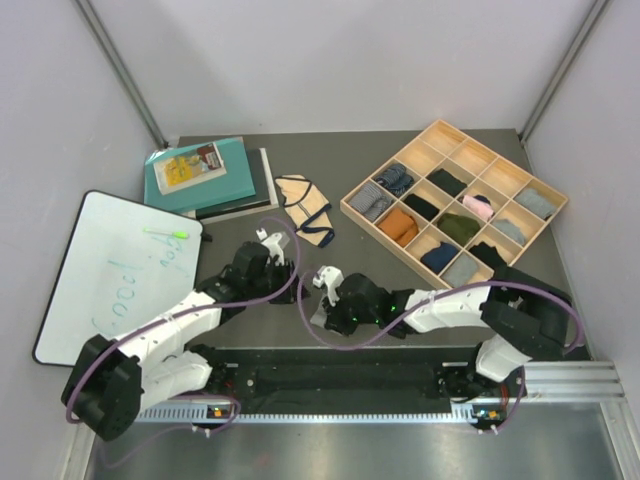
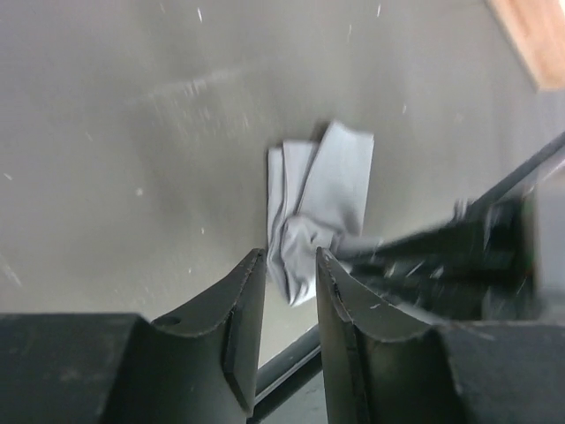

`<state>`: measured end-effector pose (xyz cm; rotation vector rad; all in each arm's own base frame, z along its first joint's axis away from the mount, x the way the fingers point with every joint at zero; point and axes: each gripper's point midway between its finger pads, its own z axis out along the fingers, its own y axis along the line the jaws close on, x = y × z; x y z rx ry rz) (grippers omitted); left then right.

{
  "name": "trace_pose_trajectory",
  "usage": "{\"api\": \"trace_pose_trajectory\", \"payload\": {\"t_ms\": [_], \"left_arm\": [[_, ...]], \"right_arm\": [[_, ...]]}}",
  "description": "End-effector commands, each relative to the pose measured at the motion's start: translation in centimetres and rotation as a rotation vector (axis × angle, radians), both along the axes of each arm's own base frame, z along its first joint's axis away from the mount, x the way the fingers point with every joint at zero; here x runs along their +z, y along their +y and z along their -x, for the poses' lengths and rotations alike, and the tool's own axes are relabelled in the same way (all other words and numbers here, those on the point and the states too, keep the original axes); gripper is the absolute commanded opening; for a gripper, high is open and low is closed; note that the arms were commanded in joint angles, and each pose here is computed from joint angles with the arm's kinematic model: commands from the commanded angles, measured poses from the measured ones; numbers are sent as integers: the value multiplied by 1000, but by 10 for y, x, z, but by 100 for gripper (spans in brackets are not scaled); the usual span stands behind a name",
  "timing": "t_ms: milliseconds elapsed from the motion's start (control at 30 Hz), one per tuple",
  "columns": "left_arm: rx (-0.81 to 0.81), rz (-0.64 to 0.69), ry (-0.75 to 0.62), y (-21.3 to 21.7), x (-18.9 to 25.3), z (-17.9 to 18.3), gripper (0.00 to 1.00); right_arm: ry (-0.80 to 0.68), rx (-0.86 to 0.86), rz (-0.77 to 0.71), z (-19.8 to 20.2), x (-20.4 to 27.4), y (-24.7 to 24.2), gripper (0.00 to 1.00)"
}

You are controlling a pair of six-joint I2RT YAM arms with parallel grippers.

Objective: Roll the underwear
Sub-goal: Roll the underwear to the center of the board.

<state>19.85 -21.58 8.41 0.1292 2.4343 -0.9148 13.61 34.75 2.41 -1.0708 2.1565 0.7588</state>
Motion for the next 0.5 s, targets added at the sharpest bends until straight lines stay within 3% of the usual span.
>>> {"api": "trace_pose_trajectory", "payload": {"t_ms": [0, 233, 467], "left_arm": [[-95, 67, -118, -17, 12, 6, 34], [-155, 199, -193, -38, 23, 10, 41], [-158, 198, -228, -43, 11, 3, 45]], "right_arm": [[199, 44, -29, 7, -2, -1, 0], [365, 17, -66, -5, -4, -11, 0], [461, -17, -90, -15, -11, -17, 0]]}}
